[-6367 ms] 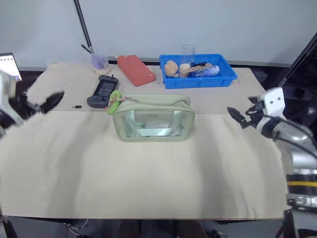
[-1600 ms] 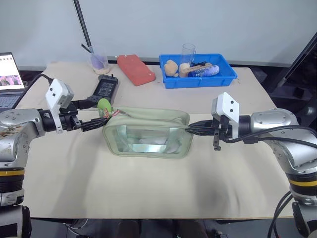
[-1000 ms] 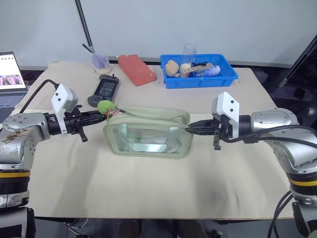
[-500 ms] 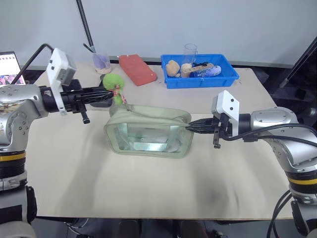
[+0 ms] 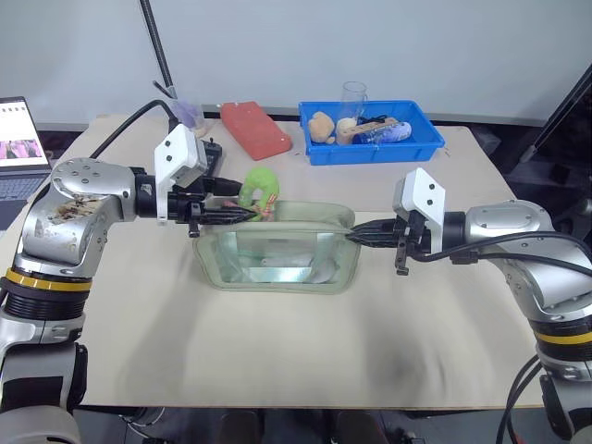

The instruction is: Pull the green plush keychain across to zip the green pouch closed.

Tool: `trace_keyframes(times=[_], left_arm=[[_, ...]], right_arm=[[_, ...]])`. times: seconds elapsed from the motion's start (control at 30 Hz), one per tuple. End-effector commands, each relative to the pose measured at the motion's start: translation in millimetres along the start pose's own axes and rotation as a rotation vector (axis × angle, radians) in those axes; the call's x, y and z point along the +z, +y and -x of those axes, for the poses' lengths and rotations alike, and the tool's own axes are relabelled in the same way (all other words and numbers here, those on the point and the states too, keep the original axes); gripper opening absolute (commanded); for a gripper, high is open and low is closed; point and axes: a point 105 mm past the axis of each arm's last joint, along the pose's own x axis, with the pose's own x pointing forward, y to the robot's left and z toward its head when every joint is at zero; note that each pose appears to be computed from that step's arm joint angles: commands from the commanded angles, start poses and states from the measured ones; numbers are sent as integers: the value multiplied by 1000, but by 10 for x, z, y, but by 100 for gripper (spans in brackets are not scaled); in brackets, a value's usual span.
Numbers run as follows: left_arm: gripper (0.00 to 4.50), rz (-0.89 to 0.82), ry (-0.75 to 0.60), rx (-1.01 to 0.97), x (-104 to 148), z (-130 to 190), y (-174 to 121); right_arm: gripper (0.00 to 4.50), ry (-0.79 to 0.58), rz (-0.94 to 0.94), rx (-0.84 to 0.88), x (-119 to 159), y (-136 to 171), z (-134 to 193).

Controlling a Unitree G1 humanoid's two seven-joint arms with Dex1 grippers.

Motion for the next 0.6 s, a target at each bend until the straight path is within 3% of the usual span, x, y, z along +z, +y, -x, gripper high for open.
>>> trace_keyframes(times=[0.03, 0.07, 0.3, 0.43, 0.6], left_arm=[[417, -77, 1, 18, 148, 104, 54], [446, -81, 6, 17, 156, 134, 55], [446, -82, 92, 39, 139, 421, 29], [446, -29, 169, 43, -64, 571, -107], [446, -53, 249, 28, -370, 493, -269]], right_arm=[[0, -20, 37, -27, 83, -30, 47], [0, -20, 37, -27, 82, -34, 45], [0, -21, 40, -25, 86, -44, 41], [0, -21, 43, -24, 89, -47, 47], [0, -36, 38, -9, 125, -27, 24]])
